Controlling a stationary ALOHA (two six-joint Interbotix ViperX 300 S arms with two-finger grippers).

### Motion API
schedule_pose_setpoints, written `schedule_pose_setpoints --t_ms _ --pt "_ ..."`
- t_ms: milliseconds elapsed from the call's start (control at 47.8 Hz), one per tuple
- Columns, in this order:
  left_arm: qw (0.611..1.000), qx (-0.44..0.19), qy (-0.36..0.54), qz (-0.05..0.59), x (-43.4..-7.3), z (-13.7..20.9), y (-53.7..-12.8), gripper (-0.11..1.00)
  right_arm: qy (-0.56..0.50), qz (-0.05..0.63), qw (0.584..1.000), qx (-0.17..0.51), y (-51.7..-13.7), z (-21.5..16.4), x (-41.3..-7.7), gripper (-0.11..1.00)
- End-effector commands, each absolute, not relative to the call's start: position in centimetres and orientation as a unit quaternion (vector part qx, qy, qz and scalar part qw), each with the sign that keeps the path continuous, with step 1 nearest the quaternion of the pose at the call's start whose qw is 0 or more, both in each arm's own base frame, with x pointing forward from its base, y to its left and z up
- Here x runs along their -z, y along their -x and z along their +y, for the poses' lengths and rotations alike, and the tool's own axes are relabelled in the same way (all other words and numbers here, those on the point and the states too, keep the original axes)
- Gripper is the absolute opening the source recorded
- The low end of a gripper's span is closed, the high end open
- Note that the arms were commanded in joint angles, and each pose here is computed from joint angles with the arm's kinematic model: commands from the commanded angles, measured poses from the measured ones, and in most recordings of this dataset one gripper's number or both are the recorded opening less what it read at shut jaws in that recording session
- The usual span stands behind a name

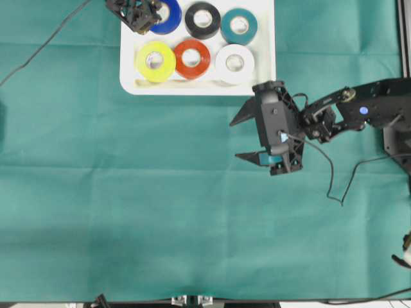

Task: Put the tape alternately from left to right into the white case.
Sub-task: 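Release the blue roll and pull the left gripper back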

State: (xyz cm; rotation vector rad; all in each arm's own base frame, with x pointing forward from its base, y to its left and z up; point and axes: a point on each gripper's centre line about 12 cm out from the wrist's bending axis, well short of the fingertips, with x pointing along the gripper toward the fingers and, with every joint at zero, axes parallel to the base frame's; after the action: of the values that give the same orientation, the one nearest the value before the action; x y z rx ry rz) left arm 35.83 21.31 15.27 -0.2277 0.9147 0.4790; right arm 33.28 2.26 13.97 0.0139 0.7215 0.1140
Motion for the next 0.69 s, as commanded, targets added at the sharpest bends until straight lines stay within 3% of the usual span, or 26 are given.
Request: schedule_pose_setpoints --t_ms 0,460,565,669 --pt "0.874 -0.232 0.099 0.416 -16.65 21.95 -36.5 -0.02 -0.008 0.333 0.941 -0.057 -33.77 2.36 -15.28 0.83" --pt "0.875 -0.222 0.081 0.423 -16.62 21.78 -36.37 -0.01 -0.008 0.332 0.941 -0.059 -33.78 2.39 -15.3 0.83" --pt "0.876 -0.219 0.08 0.422 -16.73 21.54 -36.35 0.13 -0.008 0.332 0.941 -0.058 -33.78 2.39 -15.3 0.83" --pt "0.878 -0.216 0.075 0.421 -16.94 21.21 -36.29 0.4 -0.008 0.332 0.941 -0.058 -33.78 2.39 -15.3 0.83"
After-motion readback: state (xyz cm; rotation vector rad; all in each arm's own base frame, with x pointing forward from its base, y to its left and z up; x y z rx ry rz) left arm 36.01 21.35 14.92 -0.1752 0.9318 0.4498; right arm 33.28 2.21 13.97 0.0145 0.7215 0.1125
